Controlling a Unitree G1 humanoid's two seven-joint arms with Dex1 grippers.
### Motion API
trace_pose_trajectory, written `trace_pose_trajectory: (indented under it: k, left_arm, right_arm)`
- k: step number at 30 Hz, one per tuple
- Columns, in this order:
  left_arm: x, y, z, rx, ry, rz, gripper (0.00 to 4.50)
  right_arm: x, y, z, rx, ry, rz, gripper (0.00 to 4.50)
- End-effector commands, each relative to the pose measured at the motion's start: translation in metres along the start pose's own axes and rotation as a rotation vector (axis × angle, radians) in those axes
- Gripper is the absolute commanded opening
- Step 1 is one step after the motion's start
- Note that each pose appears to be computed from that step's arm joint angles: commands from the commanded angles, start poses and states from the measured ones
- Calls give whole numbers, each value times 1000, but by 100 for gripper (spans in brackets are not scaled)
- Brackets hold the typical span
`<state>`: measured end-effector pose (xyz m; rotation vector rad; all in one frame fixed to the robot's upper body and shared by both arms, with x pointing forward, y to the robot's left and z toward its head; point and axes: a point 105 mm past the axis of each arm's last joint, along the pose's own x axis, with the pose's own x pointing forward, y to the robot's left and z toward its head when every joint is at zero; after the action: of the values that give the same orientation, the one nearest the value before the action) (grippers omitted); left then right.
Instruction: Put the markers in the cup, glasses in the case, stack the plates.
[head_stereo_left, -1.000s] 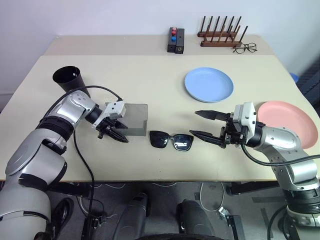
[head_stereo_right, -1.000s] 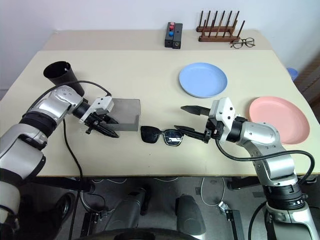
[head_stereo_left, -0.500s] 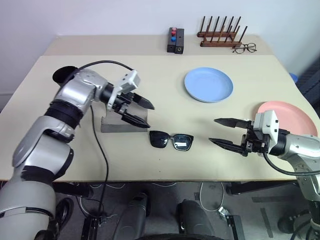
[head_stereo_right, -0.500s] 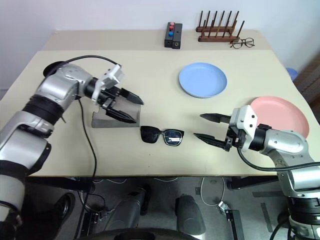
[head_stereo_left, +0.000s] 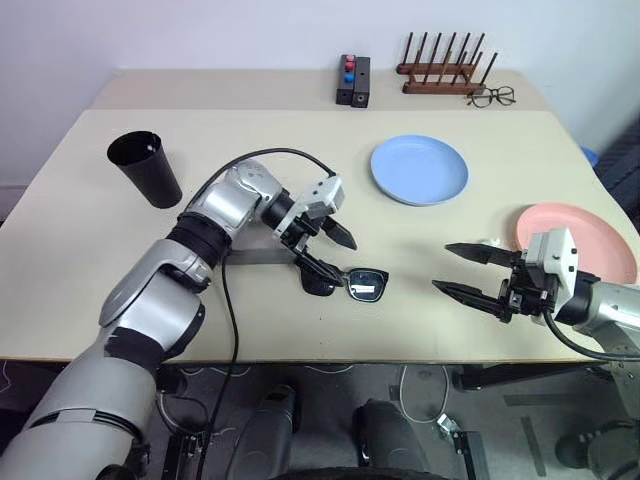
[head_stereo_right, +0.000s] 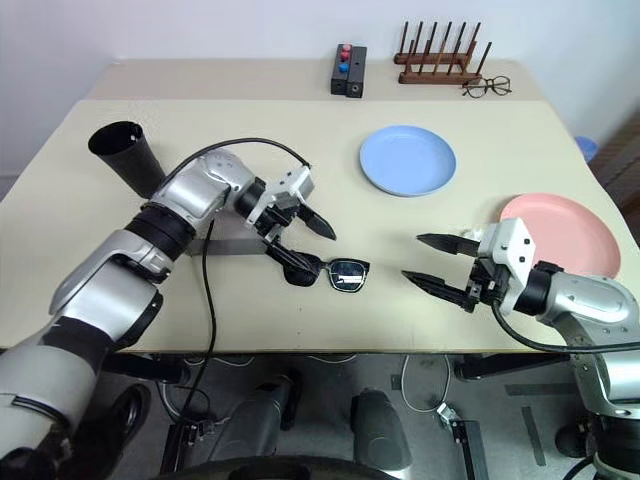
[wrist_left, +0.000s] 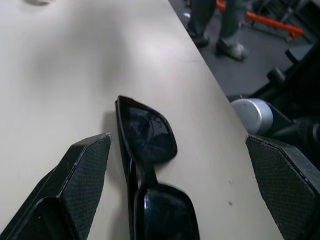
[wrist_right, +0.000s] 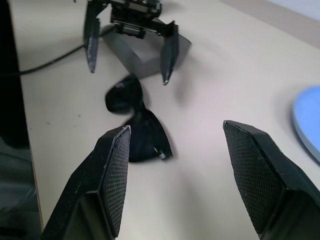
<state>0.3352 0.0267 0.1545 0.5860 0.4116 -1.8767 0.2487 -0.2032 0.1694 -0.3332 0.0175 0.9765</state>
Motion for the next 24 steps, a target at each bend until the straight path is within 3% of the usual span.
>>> trace_pose_trajectory:
  k: [1, 9, 15, 18, 20, 24]
  left_arm:
    - [8, 1, 0, 9, 9, -11, 445]
    - [34, 13, -7, 61, 63, 37, 445]
    - [42, 18, -19, 41, 118, 78, 445]
    - [38, 18, -21, 34, 135, 77, 369]
    - [29, 19, -19, 29, 158, 74, 280]
    - [20, 22, -17, 17, 175, 78, 280]
  right_arm:
    - [-7, -2, 9, -69, 8, -25, 301]
    - [-7, -2, -7, -18, 85, -36, 301]
    - [0, -2, -4, -22, 61, -50, 301]
    - [2, -2, -4, -26, 59, -51, 301]
    - [3, -2, -4, -29, 57, -50, 301]
    - [5, -4, -2, -37, 52, -46, 301]
